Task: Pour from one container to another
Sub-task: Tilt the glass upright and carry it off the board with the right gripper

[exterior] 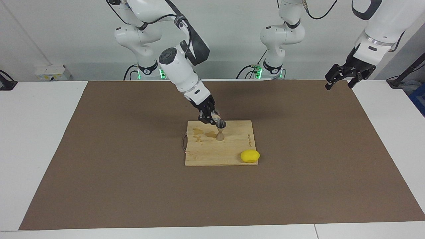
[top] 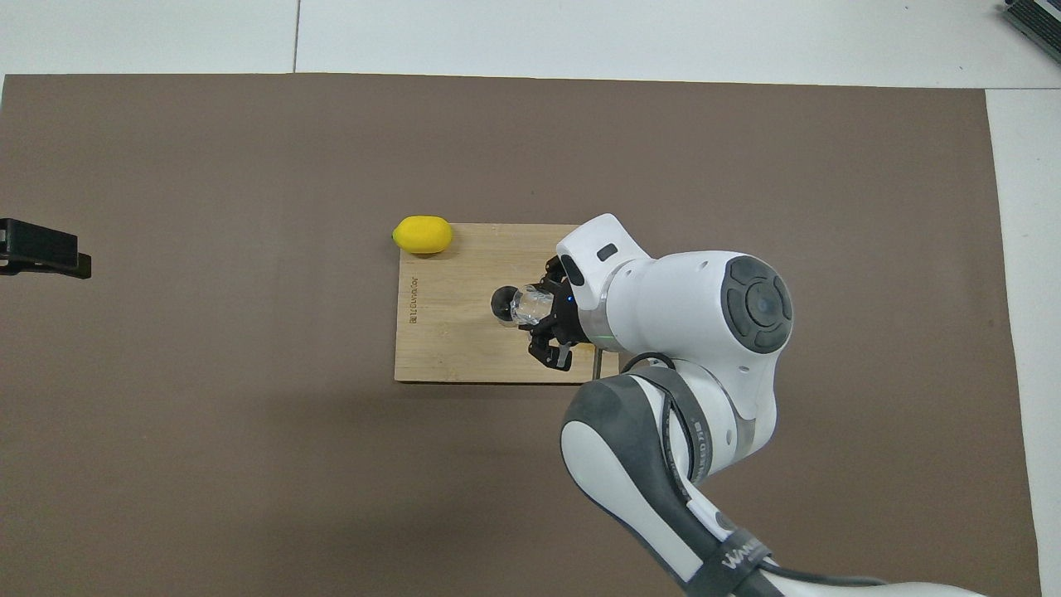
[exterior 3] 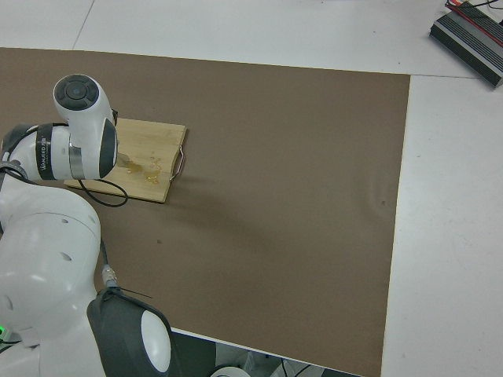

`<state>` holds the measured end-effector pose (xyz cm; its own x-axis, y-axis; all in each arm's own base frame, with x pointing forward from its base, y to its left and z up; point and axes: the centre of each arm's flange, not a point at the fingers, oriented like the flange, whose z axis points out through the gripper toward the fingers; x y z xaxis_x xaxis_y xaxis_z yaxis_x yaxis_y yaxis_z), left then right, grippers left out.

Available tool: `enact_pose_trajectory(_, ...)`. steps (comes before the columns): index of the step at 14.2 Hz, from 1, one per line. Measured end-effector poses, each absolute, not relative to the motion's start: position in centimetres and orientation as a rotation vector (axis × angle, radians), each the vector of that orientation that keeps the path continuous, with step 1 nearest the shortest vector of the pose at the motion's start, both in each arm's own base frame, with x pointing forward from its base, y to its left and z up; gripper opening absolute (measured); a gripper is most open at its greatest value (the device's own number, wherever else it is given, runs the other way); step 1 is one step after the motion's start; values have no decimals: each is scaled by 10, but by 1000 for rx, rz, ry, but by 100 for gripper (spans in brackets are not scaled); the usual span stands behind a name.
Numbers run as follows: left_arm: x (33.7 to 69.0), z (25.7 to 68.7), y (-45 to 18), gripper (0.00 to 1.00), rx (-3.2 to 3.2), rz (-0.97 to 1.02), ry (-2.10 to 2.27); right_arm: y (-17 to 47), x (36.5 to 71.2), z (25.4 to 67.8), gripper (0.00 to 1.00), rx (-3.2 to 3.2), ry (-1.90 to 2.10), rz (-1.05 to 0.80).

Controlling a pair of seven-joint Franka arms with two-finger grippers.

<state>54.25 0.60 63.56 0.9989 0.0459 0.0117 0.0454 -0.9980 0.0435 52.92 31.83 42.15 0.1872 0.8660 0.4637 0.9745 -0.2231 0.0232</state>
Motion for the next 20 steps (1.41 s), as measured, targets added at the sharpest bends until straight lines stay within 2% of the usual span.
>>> enact_pose_trajectory(10,543,636,4,100,3098,25,65,284,553,443,49,-2227,-1580,-637)
enact_pose_trajectory(15,545,632,5,100,3097,15,77,220,572,460,49,-2175,-1506,-700)
enact_pose_trajectory(20,553,625,-3,100,3095,26,141,127,590,462,49,-2098,-1463,-784)
